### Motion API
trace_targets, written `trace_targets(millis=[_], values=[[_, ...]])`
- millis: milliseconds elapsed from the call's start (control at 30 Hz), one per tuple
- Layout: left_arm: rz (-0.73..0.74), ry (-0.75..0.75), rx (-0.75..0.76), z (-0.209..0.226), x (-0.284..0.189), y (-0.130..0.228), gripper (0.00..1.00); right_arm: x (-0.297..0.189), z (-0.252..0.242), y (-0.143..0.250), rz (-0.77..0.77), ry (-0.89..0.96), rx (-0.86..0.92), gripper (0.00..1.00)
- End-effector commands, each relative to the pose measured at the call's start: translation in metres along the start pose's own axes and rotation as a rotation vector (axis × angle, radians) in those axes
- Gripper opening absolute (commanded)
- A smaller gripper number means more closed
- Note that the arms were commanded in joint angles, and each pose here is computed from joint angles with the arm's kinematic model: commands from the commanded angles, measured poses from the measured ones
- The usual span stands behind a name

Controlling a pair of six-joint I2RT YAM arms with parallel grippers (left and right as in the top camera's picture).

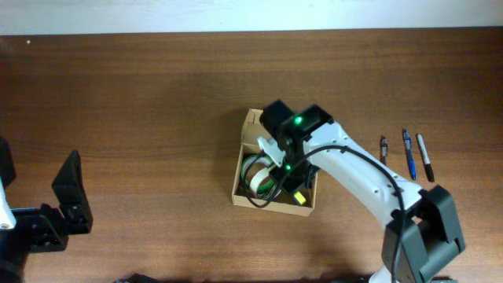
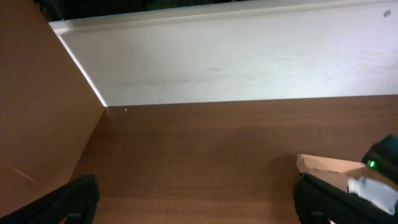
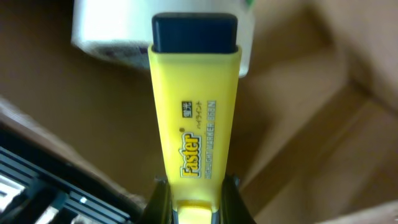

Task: Pack container
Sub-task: 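Lift highlighter, carry it into the box and release, then move right gripper to the black pen and grasp it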

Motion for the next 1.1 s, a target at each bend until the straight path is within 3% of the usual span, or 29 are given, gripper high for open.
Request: trace_targets(millis=[0, 200, 367, 500, 633, 900, 1067], values=[[0.006, -0.022, -0.007, 0.0, 0.003, -0.001, 1.0, 0.017, 0.003, 0.008, 0.04, -0.026, 0.002, 0.04], [0.006, -0.022, -0.008, 0.0, 0.003, -0.001, 1.0, 0.021, 0.001, 0.008, 0.034, -0.024, 0.005, 0.05], [0.007, -0.019, -0.007, 0.0, 0.003, 0.0, 1.0, 0.02, -0.008, 0.01, 0.031, -0.016, 0.05, 0.3], [0.007, -0.018, -0.007, 0.0, 0.003, 0.0, 1.0, 0.018, -0.016, 0.012, 0.024, -0.016, 0.101, 0.38], [0.007, -0.018, -0.008, 0.0, 0.003, 0.0, 0.99, 0.004, -0.023, 0.009, -0.015, -0.004, 0.148, 0.39], [0.006, -0.019, -0.007, 0.0, 0.003, 0.0, 1.0, -0.095, -0.033, -0.002, -0.236, 0.204, 0.254, 0.39], [0.007, -0.019, -0.007, 0.0, 0.003, 0.0, 0.99, -0.164, -0.079, 0.028, -0.366, 0.325, 0.54, 0.49]])
Point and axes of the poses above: each gripper's point midway between its finger pads, its own x axis out along the fingers, its own z axis along the line the jaws close on, y = z × x, the point moved 9 cm from there along -x, back along the fingers, and after that the axes turned 10 degrees about -x, right-handed, at the moved point
